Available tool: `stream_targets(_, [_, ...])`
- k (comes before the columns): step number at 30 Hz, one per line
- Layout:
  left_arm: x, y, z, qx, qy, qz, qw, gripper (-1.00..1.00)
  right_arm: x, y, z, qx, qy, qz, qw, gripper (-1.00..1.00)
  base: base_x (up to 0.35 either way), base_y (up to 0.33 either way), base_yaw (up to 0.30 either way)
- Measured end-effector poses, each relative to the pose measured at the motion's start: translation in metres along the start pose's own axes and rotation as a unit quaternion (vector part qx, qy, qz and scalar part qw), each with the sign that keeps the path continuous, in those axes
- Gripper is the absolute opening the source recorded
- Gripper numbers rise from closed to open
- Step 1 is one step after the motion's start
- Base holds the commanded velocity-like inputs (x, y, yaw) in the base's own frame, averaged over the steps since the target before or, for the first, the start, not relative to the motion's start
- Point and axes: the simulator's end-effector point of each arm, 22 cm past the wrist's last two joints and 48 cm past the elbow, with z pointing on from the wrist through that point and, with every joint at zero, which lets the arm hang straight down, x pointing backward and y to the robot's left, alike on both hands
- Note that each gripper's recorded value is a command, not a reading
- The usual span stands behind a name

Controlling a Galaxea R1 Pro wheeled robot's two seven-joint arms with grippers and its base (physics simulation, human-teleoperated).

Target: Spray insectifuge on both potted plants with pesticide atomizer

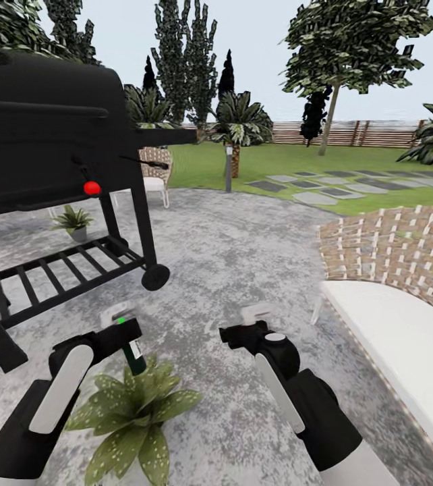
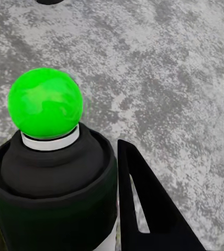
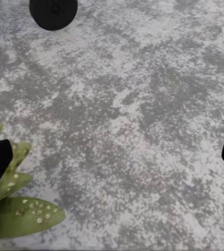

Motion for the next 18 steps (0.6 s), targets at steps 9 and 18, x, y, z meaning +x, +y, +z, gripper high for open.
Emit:
stream_targets(9, [-0.013, 0.003, -0.005, 0.047, -0.005, 0.024, 0.9986, -1.0, 0.003, 0.001, 0.0, -0.003, 0.007, 0.0, 1.0, 1.0, 0.0, 0.339, 0.269])
stream_targets(18, [0.058, 0.058, -0.038, 0.137, 0.041, 0.059, 0.988, -1.0, 0.01, 0.04, -0.004, -0.087, 0.021, -0.008, 0.996, 1.0, 0.05, 0.339, 0.256])
